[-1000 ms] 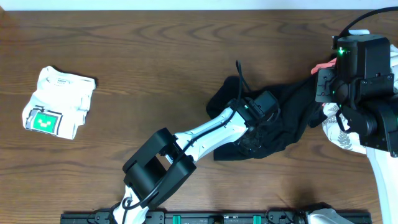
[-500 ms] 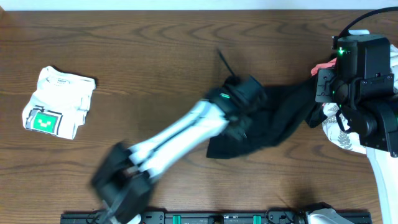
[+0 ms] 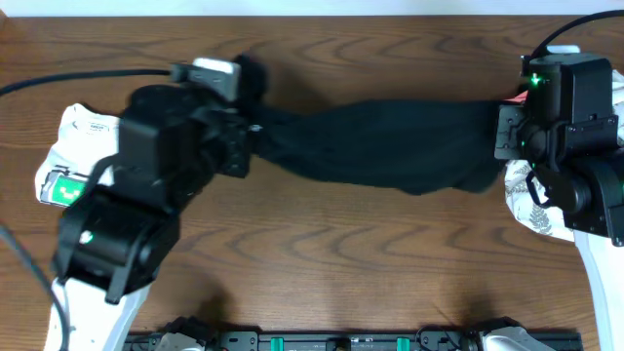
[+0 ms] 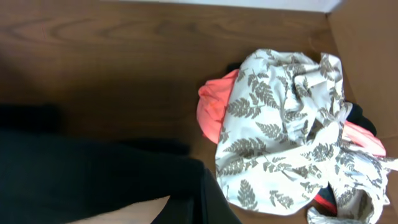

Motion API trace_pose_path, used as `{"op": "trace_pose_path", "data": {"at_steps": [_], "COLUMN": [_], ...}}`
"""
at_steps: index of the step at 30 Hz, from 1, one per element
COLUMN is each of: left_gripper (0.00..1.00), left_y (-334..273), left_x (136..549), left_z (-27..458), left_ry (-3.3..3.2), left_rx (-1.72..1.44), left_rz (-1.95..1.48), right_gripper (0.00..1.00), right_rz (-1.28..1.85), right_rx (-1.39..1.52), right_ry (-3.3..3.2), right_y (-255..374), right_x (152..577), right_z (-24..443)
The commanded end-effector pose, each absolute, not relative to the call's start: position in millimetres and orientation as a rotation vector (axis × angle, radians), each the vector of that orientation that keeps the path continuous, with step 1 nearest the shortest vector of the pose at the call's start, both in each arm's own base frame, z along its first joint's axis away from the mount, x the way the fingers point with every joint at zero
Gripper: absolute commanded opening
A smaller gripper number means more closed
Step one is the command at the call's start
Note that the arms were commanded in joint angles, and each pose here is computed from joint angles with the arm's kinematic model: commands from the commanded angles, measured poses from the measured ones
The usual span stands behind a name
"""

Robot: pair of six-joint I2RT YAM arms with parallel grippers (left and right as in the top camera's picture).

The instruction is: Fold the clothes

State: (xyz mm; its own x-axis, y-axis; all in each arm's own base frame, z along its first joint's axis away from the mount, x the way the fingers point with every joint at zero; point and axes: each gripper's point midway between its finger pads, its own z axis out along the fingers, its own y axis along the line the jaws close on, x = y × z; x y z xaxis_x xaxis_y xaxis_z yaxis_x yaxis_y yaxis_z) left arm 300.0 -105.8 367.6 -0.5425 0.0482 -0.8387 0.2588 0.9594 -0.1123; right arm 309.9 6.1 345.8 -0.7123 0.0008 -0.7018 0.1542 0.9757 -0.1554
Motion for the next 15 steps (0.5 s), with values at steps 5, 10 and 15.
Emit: {"op": "trace_pose_path", "data": {"at_steps": [5, 10, 15], "left_gripper": [0.06, 0.06, 0.06], "left_y": [-64.1, -61.6, -64.3], "left_x": [302.1, 299.4, 285.2], "left_z": [383.9, 392.8, 414.4], "left_ry": [2.085, 2.059, 2.006], "left_rx": [0.1, 0.088, 0.074], "left_rz": [-0.186, -0.189, -0.25], "right_gripper": [0.01, 0.01, 0.01], "right_rz": [-0.233, -0.222, -0.206], "right_rx": [0.151, 0.162, 0.171], "right_ry": [2.224, 2.18, 2.139], "right_y": [-0.9, -3.6, -6.5], "right_x": [300.8, 291.6, 278.0], "right_z": [379.9, 392.2, 404.4]}}
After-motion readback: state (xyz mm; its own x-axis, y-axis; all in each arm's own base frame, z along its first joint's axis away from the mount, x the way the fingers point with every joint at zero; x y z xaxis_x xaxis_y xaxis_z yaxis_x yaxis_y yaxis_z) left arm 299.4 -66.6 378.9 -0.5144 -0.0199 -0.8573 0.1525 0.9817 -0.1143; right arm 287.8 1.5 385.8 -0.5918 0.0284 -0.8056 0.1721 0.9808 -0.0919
